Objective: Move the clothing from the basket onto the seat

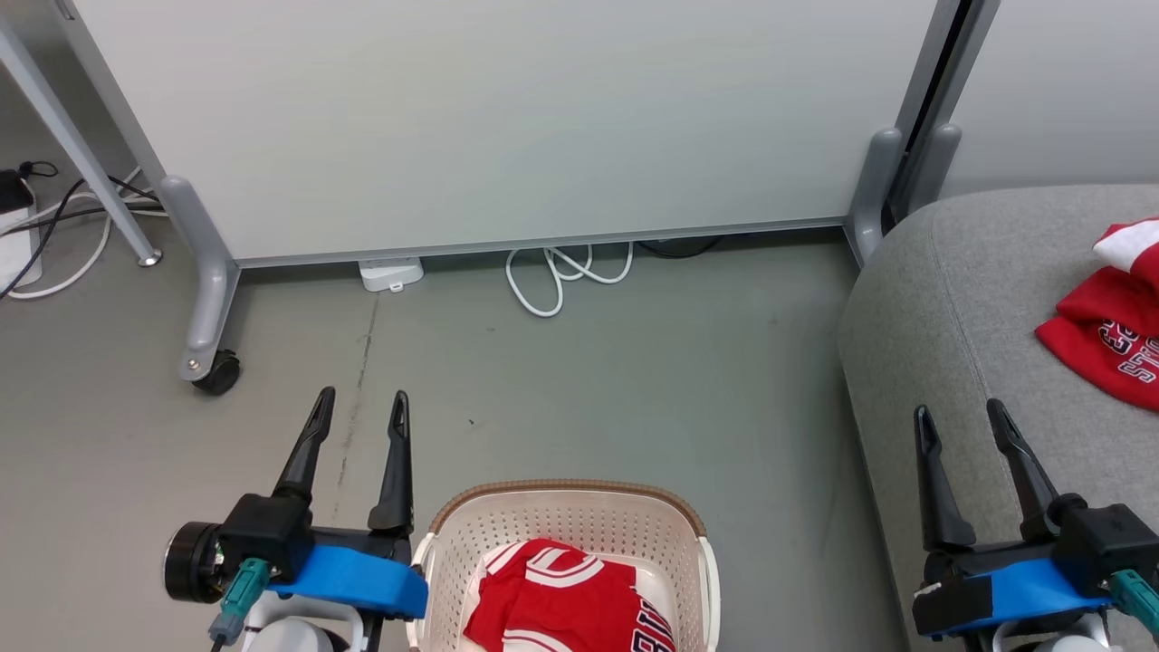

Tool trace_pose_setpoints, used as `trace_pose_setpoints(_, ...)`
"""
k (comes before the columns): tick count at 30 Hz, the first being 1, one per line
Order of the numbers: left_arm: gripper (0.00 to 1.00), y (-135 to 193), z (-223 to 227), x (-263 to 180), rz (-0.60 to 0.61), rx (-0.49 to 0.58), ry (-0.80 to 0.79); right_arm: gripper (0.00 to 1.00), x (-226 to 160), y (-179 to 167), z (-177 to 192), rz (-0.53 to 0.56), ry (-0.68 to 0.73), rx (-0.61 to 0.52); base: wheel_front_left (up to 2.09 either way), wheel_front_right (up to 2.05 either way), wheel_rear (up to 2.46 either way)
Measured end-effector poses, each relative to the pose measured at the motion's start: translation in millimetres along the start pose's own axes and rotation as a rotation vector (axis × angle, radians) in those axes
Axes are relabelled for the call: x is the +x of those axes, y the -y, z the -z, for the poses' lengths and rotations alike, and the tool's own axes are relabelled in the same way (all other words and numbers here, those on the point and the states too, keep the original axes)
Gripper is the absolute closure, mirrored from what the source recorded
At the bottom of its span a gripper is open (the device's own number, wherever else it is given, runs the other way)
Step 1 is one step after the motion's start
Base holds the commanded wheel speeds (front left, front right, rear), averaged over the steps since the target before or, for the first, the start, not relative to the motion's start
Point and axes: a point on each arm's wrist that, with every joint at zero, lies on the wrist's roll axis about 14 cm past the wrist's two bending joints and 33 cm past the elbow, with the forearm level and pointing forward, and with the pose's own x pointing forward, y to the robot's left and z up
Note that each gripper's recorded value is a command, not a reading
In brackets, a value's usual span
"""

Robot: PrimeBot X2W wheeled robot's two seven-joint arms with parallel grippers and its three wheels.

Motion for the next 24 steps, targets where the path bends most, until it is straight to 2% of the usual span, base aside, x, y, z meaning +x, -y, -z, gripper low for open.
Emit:
trace_pose_setpoints(5,0.00,14,8,18,0.065,0.028,-0.026,0.00,8,0,0,-0.002,0.004,-0.006,0.00,0.00,0.00)
trace_pose_setpoints(12,0.00,44,37,53,0.223,0.067,-0.113,0.00,34,3,-3,-0.001,0.033,-0.017,0.00,0.00,0.00)
trace_pose_setpoints(18,0.00,69,88,82,0.382,0.114,-0.244,0.00,67,7,6,-0.005,0.046,-0.027,0.00,0.00,0.00)
trace_pose_setpoints(24,0.00,82,166,88,0.533,0.181,-0.444,0.00,96,14,29,-0.002,0.026,-0.033,0.00,0.00,0.00)
